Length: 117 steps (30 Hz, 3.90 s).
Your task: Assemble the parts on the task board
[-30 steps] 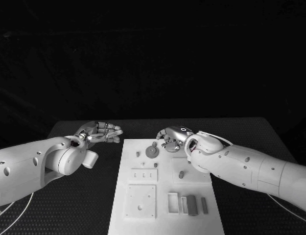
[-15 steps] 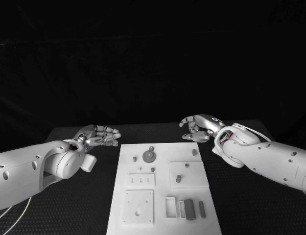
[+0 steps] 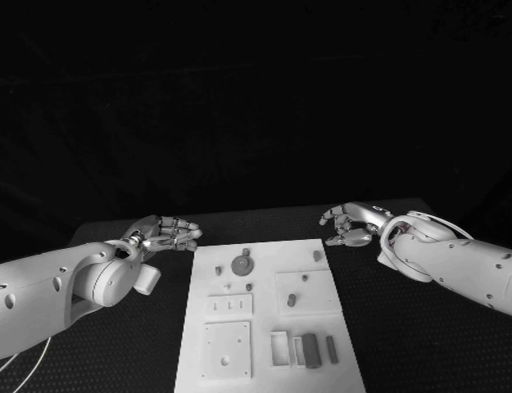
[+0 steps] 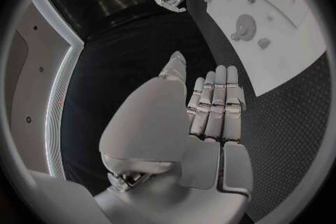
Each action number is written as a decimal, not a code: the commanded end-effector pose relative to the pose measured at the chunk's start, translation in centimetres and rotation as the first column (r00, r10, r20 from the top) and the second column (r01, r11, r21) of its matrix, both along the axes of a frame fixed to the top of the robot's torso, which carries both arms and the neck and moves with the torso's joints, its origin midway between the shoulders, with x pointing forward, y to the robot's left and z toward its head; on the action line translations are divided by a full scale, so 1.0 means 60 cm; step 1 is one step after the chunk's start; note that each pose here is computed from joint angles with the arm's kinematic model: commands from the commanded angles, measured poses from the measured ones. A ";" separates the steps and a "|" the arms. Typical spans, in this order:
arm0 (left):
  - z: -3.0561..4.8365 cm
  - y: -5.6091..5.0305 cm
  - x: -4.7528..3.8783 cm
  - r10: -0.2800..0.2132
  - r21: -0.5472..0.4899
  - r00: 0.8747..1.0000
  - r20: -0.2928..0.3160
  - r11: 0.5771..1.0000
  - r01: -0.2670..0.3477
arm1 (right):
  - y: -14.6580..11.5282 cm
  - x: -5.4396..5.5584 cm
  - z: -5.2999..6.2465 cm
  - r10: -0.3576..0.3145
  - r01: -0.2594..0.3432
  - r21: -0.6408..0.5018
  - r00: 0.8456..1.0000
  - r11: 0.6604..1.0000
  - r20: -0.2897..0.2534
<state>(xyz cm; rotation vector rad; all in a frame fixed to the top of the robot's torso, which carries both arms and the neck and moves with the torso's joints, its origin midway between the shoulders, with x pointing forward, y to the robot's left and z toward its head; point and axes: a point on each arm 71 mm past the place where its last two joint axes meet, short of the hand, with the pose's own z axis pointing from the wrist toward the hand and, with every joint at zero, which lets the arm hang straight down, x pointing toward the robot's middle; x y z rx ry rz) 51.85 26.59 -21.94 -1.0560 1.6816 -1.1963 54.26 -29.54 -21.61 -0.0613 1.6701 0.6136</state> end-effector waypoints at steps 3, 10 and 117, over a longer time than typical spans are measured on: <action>-0.001 -0.004 -0.001 -0.023 -0.011 1.000 0.010 1.000 0.023 | -0.008 -0.006 -0.035 0.041 -0.043 -0.035 0.997 0.998 -0.059; -0.005 -0.006 -0.001 -0.027 -0.012 1.000 0.005 1.000 0.027 | -0.020 -0.004 -0.061 0.021 -0.025 -0.035 0.996 0.999 -0.092; -0.005 -0.004 -0.002 -0.035 -0.010 0.999 -0.002 0.999 0.035 | 0.037 0.006 -0.119 -0.036 0.032 -0.053 0.997 0.998 -0.065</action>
